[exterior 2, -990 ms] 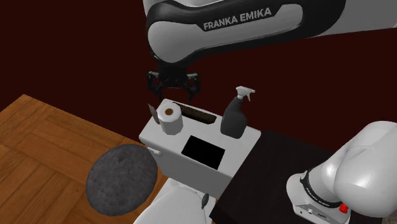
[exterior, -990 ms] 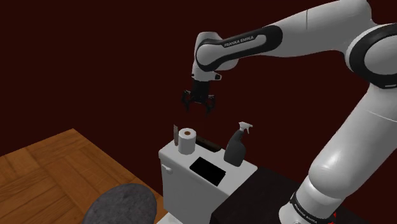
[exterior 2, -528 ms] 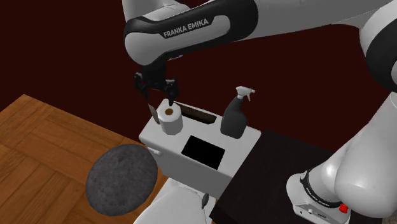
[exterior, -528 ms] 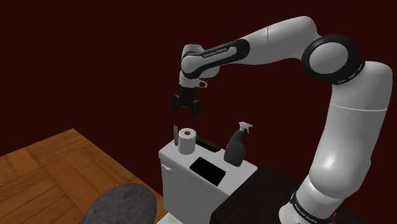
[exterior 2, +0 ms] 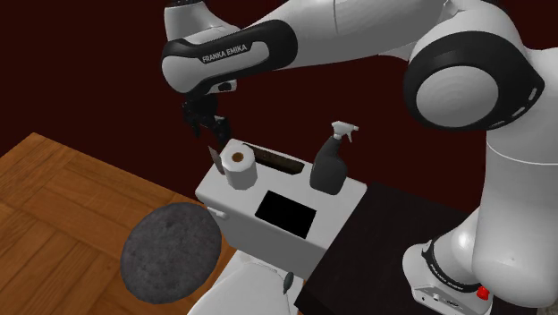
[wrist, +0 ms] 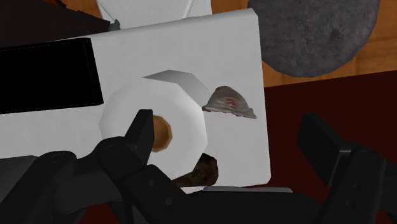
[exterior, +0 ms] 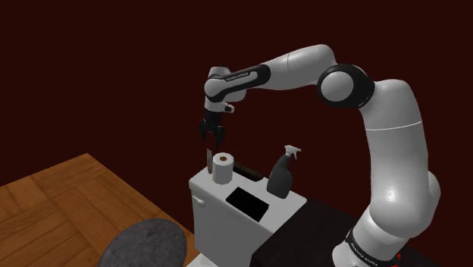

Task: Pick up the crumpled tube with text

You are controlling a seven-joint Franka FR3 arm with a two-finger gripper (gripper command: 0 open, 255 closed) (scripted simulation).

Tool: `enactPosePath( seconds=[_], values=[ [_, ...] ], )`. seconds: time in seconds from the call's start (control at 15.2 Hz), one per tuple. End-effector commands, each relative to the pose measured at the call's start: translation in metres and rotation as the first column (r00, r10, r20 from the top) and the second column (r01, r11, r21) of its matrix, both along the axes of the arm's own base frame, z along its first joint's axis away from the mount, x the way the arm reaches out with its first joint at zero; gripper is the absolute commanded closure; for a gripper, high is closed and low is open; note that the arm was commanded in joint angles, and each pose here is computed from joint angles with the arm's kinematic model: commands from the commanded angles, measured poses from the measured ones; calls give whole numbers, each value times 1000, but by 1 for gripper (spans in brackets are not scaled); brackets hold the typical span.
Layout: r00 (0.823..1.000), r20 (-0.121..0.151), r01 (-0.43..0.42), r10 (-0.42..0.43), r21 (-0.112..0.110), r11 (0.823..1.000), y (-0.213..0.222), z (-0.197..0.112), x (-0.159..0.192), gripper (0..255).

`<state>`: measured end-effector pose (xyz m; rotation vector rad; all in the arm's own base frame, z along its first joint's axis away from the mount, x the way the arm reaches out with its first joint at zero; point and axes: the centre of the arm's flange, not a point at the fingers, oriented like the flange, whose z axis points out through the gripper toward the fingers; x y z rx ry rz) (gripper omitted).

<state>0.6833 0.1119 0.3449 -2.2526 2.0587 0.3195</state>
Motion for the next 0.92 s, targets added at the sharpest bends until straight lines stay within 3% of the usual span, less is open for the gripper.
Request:
enactPosePath(
  seconds=[0.0, 0.53, 0.59, 0.86],
  values=[
    [1000, -4, 19, -19, 1, 1000, 0, -14, 4, 0],
    [1000, -4, 19, -19, 1, 1000, 0, -44, 4, 0],
    [1000, -4, 19, -19, 1, 1000, 0, -44, 4, 255],
    [1000, -4, 19, -19, 1, 1000, 0, -44, 4, 255]
  ],
)
